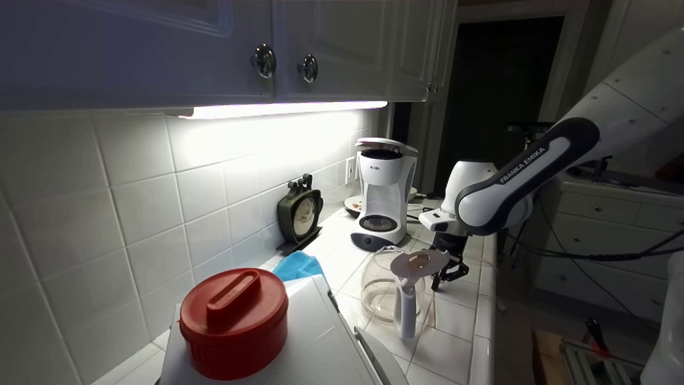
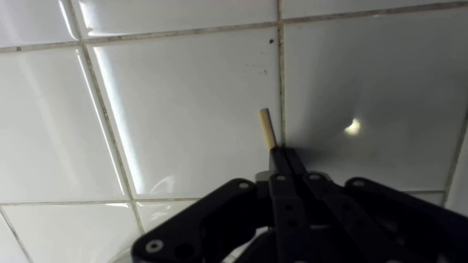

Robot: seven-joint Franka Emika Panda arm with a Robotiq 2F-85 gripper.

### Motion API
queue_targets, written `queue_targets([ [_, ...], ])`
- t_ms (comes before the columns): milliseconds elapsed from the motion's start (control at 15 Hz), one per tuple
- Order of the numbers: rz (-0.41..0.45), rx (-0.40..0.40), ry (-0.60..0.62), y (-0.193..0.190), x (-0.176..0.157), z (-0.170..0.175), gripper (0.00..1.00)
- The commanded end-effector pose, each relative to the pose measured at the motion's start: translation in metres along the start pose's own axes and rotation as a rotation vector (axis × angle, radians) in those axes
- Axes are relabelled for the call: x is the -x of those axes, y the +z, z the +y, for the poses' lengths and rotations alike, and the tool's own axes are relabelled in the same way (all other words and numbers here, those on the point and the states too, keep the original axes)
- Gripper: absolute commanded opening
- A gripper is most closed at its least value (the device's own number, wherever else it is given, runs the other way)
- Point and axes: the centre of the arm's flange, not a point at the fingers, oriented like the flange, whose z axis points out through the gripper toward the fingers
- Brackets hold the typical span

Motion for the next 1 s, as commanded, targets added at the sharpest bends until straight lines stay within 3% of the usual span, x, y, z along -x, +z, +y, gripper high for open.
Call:
queue_targets([
  [0, 0.007, 0.007, -0.011, 0.008, 0.009, 0.010, 0.06],
  [133, 0.006, 0.009, -0.011, 0.008, 0.009, 0.012, 0.29],
  [667, 0.005, 0.016, -0.015, 0.007, 0.008, 0.020, 0.83],
  [933, 0.005, 0.019, -0.034, 0.006, 0.011, 0.027, 0.88],
])
